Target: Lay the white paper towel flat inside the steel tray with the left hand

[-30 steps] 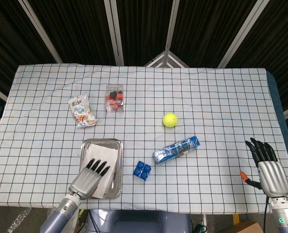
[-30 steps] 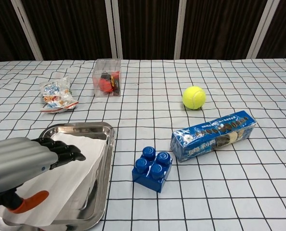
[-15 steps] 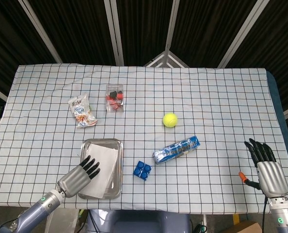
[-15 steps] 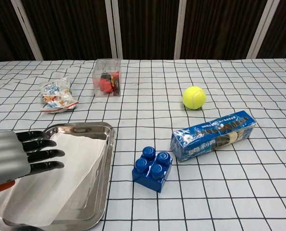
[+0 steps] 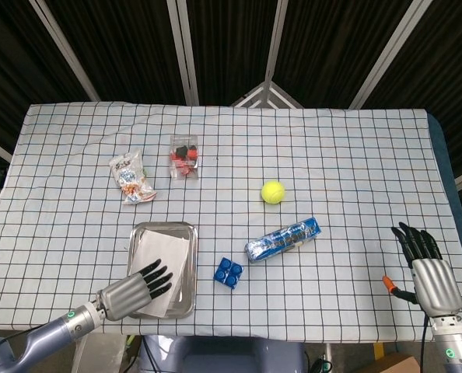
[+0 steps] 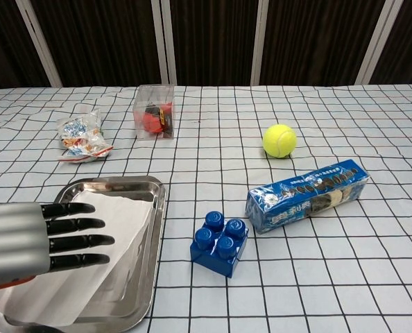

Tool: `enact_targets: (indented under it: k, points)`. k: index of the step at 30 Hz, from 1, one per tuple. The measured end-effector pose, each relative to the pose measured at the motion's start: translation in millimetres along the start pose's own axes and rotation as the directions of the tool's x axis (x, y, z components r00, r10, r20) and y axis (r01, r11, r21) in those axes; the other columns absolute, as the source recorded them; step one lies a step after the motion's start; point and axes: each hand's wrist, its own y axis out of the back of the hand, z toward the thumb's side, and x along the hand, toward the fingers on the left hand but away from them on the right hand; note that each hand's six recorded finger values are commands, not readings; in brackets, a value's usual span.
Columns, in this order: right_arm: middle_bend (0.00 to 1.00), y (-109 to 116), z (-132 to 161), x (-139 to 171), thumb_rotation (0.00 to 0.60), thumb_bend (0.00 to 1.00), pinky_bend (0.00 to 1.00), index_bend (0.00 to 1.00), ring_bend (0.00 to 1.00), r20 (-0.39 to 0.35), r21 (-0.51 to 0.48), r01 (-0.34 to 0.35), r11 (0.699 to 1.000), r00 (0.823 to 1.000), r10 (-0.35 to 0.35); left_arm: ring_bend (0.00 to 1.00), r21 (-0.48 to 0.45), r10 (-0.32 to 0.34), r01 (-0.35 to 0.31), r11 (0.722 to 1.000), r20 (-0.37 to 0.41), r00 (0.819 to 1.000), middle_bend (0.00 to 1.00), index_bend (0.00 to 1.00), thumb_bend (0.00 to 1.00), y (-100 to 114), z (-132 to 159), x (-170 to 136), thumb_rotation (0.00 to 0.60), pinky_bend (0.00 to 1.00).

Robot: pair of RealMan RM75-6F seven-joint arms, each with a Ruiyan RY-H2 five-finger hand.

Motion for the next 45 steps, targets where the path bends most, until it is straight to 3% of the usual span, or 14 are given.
enact_targets:
  k: [14, 21, 33, 45]
  points:
    - [0.00, -0.8, 0.6, -0.1, 0.600, 0.31, 0.00, 0.00, 0.00, 0.001, 0.000, -0.004, 1.000, 1.000, 0.004, 0.00, -0.076, -0.038, 0.039, 0.996, 0.010, 0.999, 0.00, 0.00, 0.60, -12.9, 6.3, -4.4, 0.600, 0.00]
    - [0.00, -0.6, 0.4, 0.1, 0.600, 0.31, 0.00, 0.00, 0.00, 0.002, -0.003, -0.004, 1.000, 1.000, 0.004, 0.00, -0.189, -0.059, 0.056, 0.980, -0.014, 0.998, 0.00, 0.00, 0.60, -9.5, 12.3, 2.5, 0.600, 0.00]
    - [0.00, -0.2, 1.4, 0.5, 0.600, 0.31, 0.00, 0.00, 0.00, -0.004, -0.004, -0.001, 1.000, 1.000, 0.001, 0.00, -0.300, -0.095, 0.079, 0.951, -0.039, 0.995, 0.00, 0.00, 0.60, -4.7, 19.7, 9.5, 0.600, 0.00]
    - [0.00, 0.1, 1.5, 0.3, 0.600, 0.31, 0.00, 0.00, 0.00, -0.004, -0.005, 0.000, 1.000, 1.000, 0.000, 0.00, -0.349, -0.123, 0.099, 0.932, -0.045, 0.991, 0.00, 0.00, 0.60, -4.7, 25.7, 15.4, 0.600, 0.00]
